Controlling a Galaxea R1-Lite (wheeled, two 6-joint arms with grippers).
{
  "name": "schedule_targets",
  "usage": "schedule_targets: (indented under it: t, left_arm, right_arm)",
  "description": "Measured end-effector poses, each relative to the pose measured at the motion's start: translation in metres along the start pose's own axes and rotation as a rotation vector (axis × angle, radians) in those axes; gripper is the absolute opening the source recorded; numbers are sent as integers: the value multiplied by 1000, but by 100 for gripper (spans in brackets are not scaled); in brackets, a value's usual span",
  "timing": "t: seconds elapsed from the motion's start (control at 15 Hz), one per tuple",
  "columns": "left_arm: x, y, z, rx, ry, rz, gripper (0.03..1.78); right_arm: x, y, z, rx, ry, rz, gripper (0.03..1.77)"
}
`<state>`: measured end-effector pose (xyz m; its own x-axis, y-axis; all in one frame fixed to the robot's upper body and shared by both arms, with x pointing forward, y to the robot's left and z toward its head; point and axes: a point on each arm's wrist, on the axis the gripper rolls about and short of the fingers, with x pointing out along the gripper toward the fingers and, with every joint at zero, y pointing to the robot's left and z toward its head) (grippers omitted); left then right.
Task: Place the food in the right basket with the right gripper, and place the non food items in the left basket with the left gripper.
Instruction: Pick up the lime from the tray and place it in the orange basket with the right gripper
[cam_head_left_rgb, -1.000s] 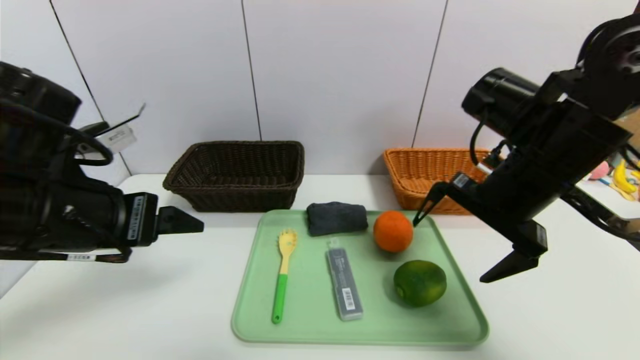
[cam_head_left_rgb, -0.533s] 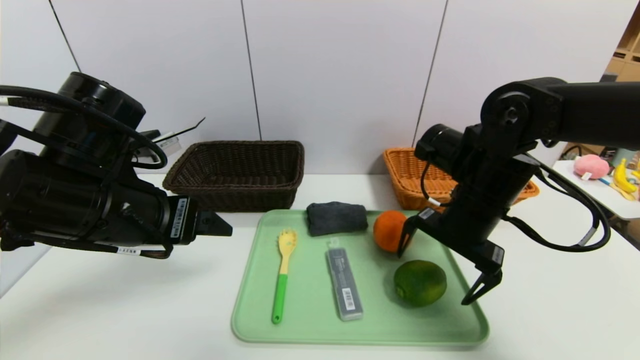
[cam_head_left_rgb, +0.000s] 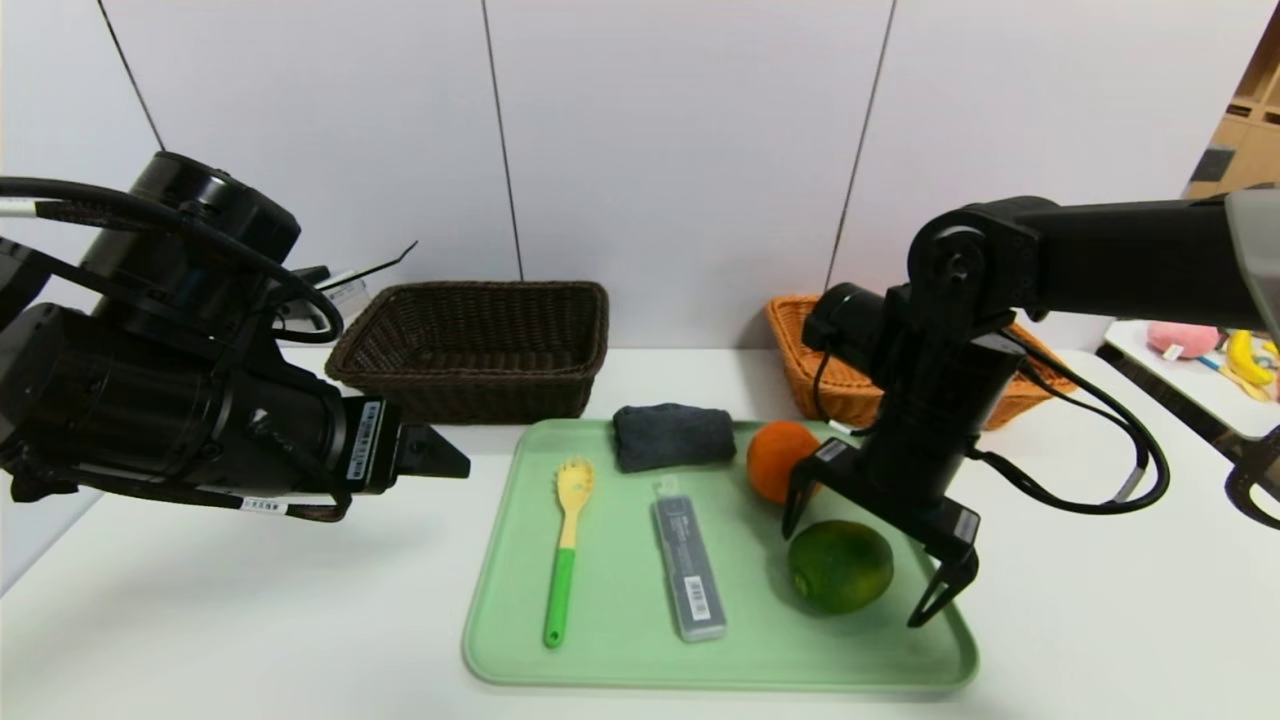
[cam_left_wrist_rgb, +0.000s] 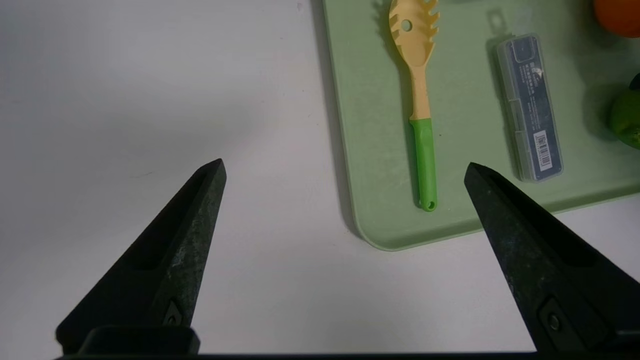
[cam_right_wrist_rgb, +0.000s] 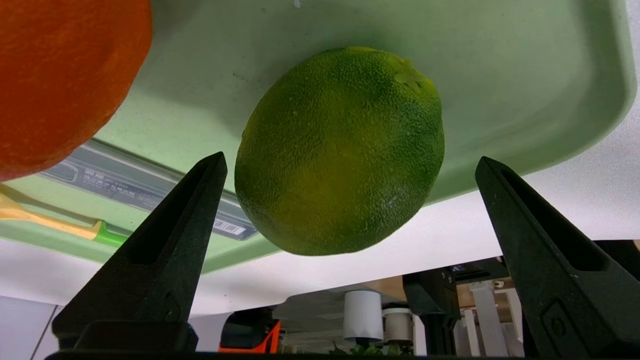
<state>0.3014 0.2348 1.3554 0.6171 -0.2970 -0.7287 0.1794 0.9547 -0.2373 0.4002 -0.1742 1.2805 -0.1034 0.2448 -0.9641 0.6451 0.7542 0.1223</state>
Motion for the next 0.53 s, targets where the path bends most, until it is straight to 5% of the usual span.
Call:
schedule_targets:
  t: [0.47,0.53]
  left_arm:
    - [-2,1,-1,0,-1,0,169]
    - [-2,1,-1,-1,-1,1,169]
  right_arm:
    - [6,3,2,1,16,-8,171]
    - [6,3,2,1,17,-8,157]
